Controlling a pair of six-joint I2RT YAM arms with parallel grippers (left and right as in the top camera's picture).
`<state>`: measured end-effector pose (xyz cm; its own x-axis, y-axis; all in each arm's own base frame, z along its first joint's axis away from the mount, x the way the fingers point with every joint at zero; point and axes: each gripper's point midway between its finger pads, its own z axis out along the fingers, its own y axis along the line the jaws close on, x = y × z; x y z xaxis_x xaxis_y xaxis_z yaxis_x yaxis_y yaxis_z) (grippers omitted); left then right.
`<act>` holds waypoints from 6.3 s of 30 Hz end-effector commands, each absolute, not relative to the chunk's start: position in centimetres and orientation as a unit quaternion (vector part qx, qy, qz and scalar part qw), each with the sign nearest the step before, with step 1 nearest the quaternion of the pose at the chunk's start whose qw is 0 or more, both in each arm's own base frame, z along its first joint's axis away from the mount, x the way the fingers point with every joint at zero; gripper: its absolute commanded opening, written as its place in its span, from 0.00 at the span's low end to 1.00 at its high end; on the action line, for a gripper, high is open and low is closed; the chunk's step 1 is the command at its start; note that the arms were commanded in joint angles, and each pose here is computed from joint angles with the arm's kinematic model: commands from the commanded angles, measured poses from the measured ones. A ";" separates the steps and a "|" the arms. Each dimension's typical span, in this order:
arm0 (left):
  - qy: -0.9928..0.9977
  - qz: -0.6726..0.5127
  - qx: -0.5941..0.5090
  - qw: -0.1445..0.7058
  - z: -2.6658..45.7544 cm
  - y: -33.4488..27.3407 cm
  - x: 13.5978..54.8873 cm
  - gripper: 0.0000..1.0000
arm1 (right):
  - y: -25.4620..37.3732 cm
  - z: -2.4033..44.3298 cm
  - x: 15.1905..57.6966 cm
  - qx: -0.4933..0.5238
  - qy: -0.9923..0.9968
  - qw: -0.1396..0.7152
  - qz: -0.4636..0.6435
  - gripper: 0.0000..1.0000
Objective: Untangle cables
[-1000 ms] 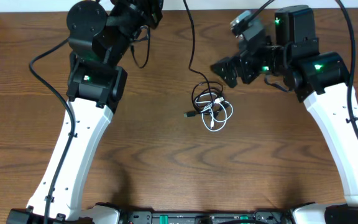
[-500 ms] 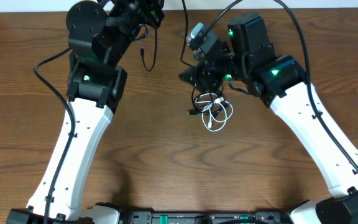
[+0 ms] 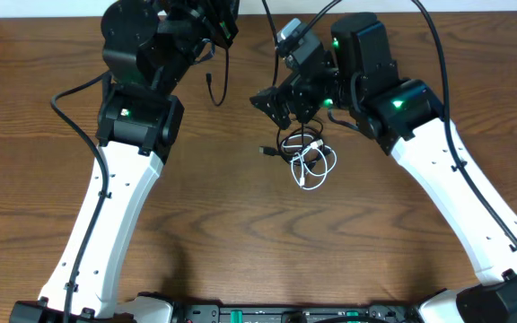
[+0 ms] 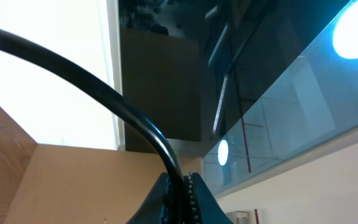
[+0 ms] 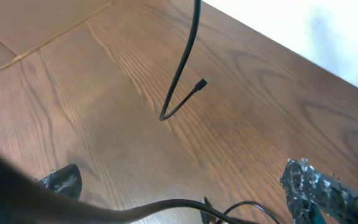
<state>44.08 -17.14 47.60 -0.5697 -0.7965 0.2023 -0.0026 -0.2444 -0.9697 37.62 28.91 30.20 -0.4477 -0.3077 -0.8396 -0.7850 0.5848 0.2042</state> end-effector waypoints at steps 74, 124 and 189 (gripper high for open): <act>0.799 -0.500 0.007 0.333 37.2 -14.1 38.0 0.91 | 16.6 59.2 36.1 0.084 0.541 0.522 0.653 0.01; 0.897 -0.192 -0.254 0.308 29.1 1.9 33.2 0.90 | 41.1 25.3 33.4 -0.159 0.829 0.168 0.508 0.73; 0.989 -0.088 -0.106 0.045 8.3 -1.3 37.8 0.07 | 19.1 18.8 38.6 0.015 0.906 0.061 0.419 0.99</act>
